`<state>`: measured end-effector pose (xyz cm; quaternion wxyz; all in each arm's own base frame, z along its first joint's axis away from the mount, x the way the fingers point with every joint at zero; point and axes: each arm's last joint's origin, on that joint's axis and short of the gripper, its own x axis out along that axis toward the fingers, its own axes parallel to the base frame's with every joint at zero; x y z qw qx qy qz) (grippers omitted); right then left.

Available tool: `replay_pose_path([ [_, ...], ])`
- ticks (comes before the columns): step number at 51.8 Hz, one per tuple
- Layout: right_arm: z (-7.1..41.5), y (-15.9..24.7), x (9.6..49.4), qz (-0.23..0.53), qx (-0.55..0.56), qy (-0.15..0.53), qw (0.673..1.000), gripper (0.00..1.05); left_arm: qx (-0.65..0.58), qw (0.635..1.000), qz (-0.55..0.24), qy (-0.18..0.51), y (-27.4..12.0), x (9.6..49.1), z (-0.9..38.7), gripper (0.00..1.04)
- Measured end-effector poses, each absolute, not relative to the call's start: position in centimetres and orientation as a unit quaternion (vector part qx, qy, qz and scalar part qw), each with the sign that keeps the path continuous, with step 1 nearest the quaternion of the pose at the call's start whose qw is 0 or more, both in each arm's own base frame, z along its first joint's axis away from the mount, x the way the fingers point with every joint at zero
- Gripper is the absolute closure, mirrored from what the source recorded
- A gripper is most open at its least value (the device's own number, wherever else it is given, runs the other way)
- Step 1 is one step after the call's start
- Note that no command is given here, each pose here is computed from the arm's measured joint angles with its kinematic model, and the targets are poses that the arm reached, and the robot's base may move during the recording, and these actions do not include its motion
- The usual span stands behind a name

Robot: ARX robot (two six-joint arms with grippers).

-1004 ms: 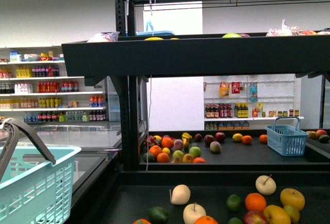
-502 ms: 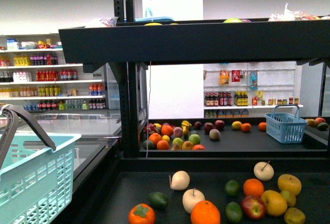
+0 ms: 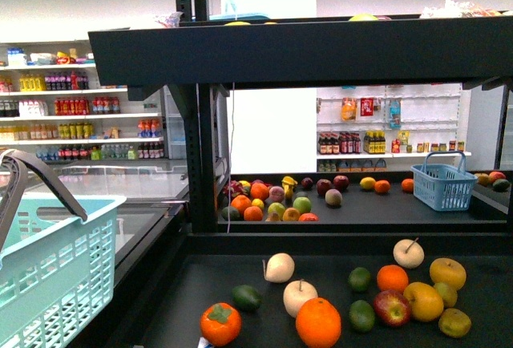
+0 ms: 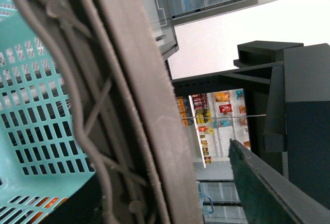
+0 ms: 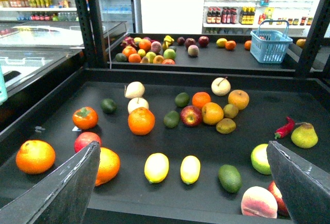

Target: Pick lemon from shelf

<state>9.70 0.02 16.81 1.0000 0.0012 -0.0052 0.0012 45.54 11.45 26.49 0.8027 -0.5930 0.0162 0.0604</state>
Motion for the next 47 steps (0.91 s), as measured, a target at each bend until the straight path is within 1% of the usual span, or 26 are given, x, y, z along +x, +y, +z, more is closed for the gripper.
replay_pose_path([
  [4,16.8,0.0,9.7,0.001,0.001,-0.005,1.0,0.08,-0.591,0.804,0.066,0.018,11.6,45.4,26.0,0.73],
  [6,16.8,0.0,9.7,0.001,0.001,-0.005,1.0,0.08,-0.59,0.804,0.065,0.018,11.6,45.3,25.8,0.81],
  [8,16.8,0.0,9.7,0.001,0.001,-0.005,1.0,0.08,-0.599,0.798,0.065,0.019,11.6,45.2,25.7,0.86],
  [11,16.8,0.0,9.7,0.001,0.001,-0.005,1.0,0.08,-0.603,0.795,0.061,0.02,11.5,44.8,26.0,0.9],
  [22,16.8,0.0,9.7,0.001,0.001,-0.005,1.0,0.08,-0.567,0.822,0.029,0.04,10.9,42.9,27.6,0.92],
  [32,16.8,0.0,9.7,0.001,0.001,-0.005,1.0,0.08,-0.521,0.851,-0.026,0.06,9.1,39.6,30.7,0.95],
  [39,16.8,0.0,9.7,0.001,0.001,-0.005,1.0,0.08,-0.478,0.87,-0.081,0.09,5.8,37.1,32.1,0.97],
  [47,16.8,0.0,9.7,0.001,0.001,-0.005,1.0,0.08,-0.437,0.877,-0.146,0.138,1.6,35.5,31.8,0.98],
])
